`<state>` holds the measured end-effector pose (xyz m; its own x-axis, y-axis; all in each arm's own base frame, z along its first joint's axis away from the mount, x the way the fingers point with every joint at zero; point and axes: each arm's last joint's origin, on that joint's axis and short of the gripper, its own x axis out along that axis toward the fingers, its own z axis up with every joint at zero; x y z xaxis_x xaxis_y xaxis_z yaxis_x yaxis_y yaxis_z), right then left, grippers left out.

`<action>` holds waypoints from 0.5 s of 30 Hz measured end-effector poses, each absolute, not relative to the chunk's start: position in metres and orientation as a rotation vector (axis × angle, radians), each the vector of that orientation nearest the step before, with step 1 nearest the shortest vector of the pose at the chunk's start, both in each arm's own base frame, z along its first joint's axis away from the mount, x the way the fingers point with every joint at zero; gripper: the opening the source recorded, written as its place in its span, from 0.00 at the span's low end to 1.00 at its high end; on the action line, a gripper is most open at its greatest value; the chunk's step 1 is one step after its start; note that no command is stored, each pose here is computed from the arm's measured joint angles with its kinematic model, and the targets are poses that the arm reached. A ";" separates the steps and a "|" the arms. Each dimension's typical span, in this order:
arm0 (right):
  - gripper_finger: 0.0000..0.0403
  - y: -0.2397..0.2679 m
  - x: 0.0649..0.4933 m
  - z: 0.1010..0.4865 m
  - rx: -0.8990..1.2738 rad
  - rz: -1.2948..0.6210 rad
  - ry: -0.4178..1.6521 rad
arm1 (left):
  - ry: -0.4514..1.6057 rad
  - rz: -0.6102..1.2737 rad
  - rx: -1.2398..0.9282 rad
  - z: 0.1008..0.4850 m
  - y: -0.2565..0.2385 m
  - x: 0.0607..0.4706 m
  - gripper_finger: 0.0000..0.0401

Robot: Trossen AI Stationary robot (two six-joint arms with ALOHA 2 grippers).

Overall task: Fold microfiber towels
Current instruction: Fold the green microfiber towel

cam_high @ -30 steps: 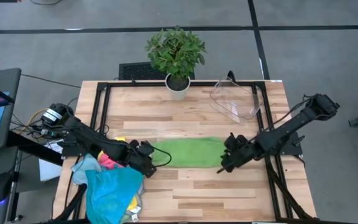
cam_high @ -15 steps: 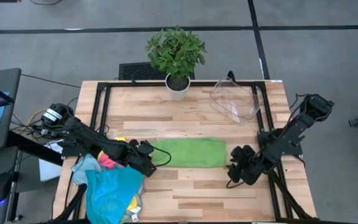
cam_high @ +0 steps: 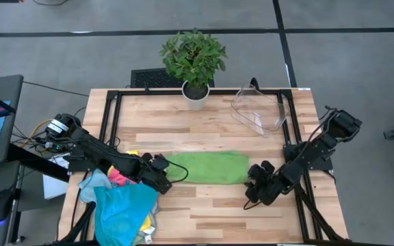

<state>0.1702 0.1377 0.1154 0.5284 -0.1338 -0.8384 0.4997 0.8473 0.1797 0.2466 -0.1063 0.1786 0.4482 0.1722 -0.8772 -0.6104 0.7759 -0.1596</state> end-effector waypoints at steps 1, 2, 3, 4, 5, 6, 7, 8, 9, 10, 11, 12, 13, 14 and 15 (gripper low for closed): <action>0.47 0.137 0.171 0.116 0.425 -0.386 0.940 | 0.995 0.511 -0.498 0.179 -0.106 0.247 0.00; 0.43 0.137 0.172 0.116 0.421 -0.382 0.940 | 0.993 0.513 -0.497 0.179 -0.106 0.247 0.00; 0.38 0.136 0.173 0.116 0.417 -0.380 0.945 | 0.990 0.515 -0.494 0.179 -0.106 0.247 0.00; 0.33 0.136 0.173 0.116 0.415 -0.378 0.951 | 0.987 0.518 -0.493 0.179 -0.106 0.247 0.00; 0.27 0.135 0.174 0.116 0.416 -0.373 0.960 | 0.984 0.520 -0.492 0.179 -0.106 0.247 0.00; 0.21 0.134 0.175 0.115 0.413 -0.369 0.970 | 0.982 0.522 -0.491 0.179 -0.106 0.247 0.00; 0.15 0.133 0.175 0.115 0.409 -0.361 0.984 | 0.981 0.523 -0.491 0.179 -0.106 0.247 0.00; 0.08 0.132 0.176 0.115 0.402 -0.354 0.992 | 0.980 0.523 -0.491 0.179 -0.106 0.247 0.00; 0.05 0.132 0.177 0.115 0.396 -0.343 0.997 | 0.980 0.524 -0.491 0.179 -0.106 0.247 0.00; 0.04 0.132 0.178 0.115 0.392 -0.338 1.000 | 0.980 0.524 -0.491 0.179 -0.106 0.247 0.00; 0.04 0.131 0.178 0.116 0.395 -0.337 1.000 | 0.979 0.525 -0.493 0.179 -0.106 0.247 0.00; 0.05 0.130 0.179 0.117 0.401 -0.338 1.001 | 0.978 0.526 -0.496 0.179 -0.106 0.247 0.00; 0.05 0.129 0.179 0.118 0.407 -0.334 1.004 | 0.980 0.525 -0.501 0.179 -0.106 0.247 0.00; 0.05 0.127 0.180 0.121 0.407 -0.324 1.005 | 0.984 0.523 -0.509 0.179 -0.106 0.247 0.00; 0.03 0.126 0.181 0.126 0.409 -0.306 1.002 | 0.988 0.519 -0.522 0.179 -0.105 0.248 0.00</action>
<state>0.1810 0.1259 0.1257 0.5070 -0.0610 -0.8598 0.4296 0.8826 0.1907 0.2476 -0.1054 0.1791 0.4520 0.1708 -0.8755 -0.6244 0.7616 -0.1737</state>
